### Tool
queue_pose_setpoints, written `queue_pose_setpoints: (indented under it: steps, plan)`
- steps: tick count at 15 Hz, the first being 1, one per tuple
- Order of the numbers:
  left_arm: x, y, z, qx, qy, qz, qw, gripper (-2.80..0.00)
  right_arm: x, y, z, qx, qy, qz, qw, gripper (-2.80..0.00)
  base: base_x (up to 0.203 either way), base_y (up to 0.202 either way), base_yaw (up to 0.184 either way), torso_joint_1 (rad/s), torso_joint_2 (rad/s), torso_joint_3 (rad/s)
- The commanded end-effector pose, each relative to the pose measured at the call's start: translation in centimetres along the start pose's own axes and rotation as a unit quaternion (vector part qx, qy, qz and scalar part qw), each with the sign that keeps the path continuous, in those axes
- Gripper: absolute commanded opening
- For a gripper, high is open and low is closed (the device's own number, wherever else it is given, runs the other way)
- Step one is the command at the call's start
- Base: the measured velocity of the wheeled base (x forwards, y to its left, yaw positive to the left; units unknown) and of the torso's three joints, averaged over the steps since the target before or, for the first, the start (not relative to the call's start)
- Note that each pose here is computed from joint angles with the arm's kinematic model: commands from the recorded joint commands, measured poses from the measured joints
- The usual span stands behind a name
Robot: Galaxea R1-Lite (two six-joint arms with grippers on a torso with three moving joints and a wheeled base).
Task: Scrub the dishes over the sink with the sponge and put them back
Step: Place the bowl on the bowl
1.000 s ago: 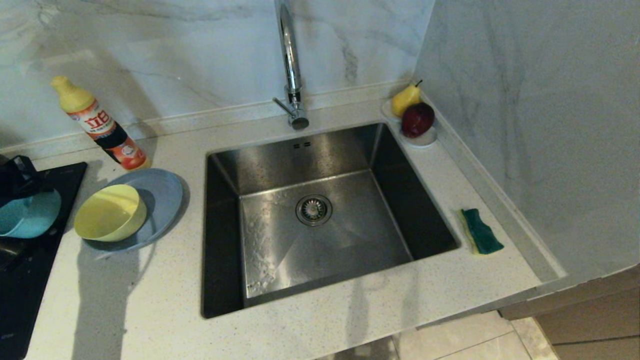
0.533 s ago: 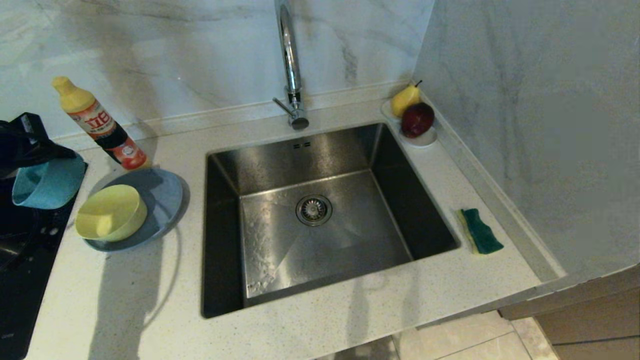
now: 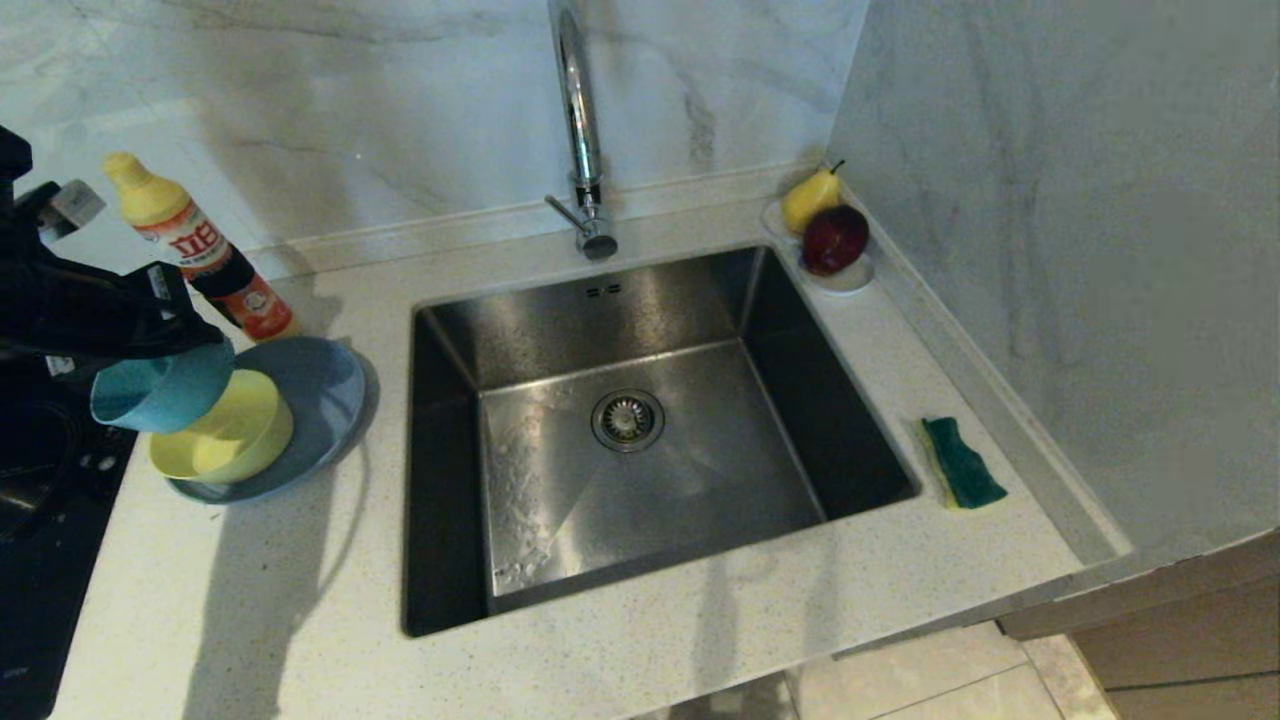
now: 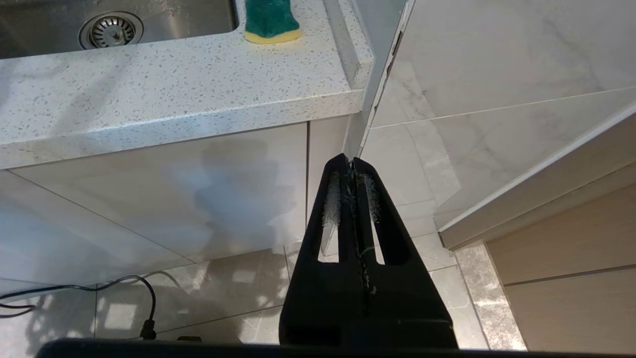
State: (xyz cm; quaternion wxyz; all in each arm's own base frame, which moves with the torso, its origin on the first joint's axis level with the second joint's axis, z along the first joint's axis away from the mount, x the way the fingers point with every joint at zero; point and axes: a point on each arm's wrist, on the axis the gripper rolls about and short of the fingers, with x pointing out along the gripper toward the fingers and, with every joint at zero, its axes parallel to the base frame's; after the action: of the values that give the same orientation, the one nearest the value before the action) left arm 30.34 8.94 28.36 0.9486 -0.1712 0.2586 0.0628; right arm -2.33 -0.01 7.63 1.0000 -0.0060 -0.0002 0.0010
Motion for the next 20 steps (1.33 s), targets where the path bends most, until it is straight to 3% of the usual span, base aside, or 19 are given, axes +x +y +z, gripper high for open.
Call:
queue_pose_setpoints:
  steps: [1, 9, 15, 20]
  plan:
    - [2.2, 0.6, -0.9, 0.001, -0.001, 0.005, 1.0000, -2.80, 0.0, 0.0, 0.0, 0.000, -0.001, 0.000, 1.000, -2.80, 0.000, 0.000, 0.000, 0.000, 0.00, 0.000]
    - [4.0, -0.7, -1.8, 0.014, 0.003, 0.006, 0.9999, -2.80, 0.0, 0.0, 0.0, 0.000, -0.001, 0.000, 1.000, -2.80, 0.000, 0.000, 0.000, 0.000, 0.00, 0.000]
    - [2.2, -1.1, -1.5, 0.015, -0.009, 0.006, 0.9998, -2.80, 0.0, 0.0, 0.0, 0.000, 0.000, 0.001, 1.000, -2.80, 0.000, 0.000, 0.000, 0.000, 0.00, 0.000]
    - [2.0, -0.8, -2.6, 0.022, 0.021, 0.017, 0.9994, -2.80, 0.0, 0.0, 0.0, 0.000, -0.001, 0.001, 1.000, -2.80, 0.000, 0.000, 0.000, 0.000, 0.00, 0.000]
